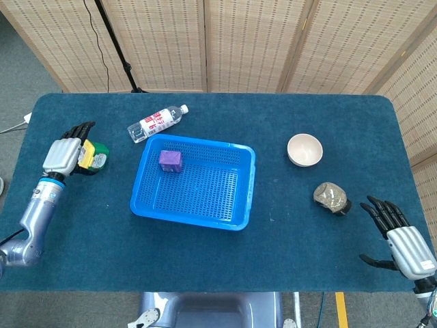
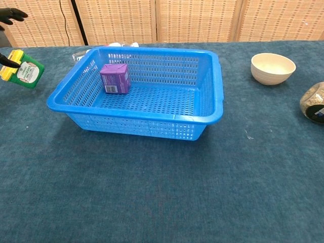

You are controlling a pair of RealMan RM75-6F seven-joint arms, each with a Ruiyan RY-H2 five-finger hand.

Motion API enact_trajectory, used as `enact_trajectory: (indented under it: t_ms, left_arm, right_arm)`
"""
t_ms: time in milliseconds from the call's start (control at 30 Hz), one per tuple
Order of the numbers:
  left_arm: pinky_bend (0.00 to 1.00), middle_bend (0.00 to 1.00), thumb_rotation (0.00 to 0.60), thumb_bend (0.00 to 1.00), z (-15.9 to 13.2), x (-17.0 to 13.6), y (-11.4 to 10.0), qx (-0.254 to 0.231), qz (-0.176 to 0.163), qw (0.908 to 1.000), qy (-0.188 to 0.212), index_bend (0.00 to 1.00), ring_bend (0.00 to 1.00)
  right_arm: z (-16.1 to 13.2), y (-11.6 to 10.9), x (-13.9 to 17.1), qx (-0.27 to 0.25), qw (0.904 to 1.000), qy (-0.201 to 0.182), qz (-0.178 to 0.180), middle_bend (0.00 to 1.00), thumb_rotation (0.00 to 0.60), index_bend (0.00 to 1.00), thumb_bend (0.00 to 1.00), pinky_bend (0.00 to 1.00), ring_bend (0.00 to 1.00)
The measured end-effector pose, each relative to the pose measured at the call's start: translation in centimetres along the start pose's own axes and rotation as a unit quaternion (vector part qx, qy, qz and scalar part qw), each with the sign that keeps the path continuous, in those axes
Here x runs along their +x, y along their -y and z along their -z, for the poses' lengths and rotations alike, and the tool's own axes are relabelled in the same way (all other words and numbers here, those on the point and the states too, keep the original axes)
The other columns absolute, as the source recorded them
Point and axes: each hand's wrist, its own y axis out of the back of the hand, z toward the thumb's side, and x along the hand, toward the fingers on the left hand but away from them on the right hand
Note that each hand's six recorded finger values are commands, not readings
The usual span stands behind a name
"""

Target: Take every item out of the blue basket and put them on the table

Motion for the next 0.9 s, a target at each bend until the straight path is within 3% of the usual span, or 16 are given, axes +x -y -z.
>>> enact_trajectory:
  t_ms: [133, 300, 433, 633, 900]
  left_arm:
    - [0.01, 0.0, 0.6, 0.0, -2.2, -0.6, 0.1, -0.02, 0.002, 0.998, 0.06, 0.0, 0.0]
    - [0.1, 0.0, 0.6, 0.0, -7.2, -2.6, -0.3, -0.013, -0.01, 0.986, 0.166, 0.01, 0.0]
    - [0.15, 0.0, 0.6, 0.07, -10.7, -3.9, 0.6, -0.002, 0.004, 0.9782, 0.208, 0.09, 0.03]
    - [0.17, 0.0, 0.6, 0.11, -14.3, -3.5, 2.7, 0.043, 0.025, 0.9743, 0.22, 0.14, 0.07]
    - [0.17, 0.0, 0.6, 0.1, -18.8, -0.5, 6.7, 0.081, 0.056, 0.9752, 0.198, 0.14, 0.07]
  right_arm:
    - [0.1, -0.1, 0.0, -0.002, 1.0, 0.001, 0.002, 0.01, 0.6, 0.0, 0.0, 0.05, 0.0]
    - [0.3, -0.6, 0.1, -0.007, 0.9999, 0.005, 0.008, 0.01, 0.6, 0.0, 0.0, 0.05, 0.0]
    - [0.5, -0.9, 0.1, -0.01, 0.9999, 0.007, 0.011, 0.01, 0.6, 0.0, 0.0, 0.05, 0.0]
    - [0.9, -0.9, -0.1, -0.012, 0.9998, 0.011, 0.01, 0.01, 0.6, 0.0, 0.0, 0.05, 0.0]
    - [1.7, -0.9, -0.5, -0.015, 0.9995, 0.024, 0.009, 0.01, 0.6, 0.0, 0.0, 0.05, 0.0]
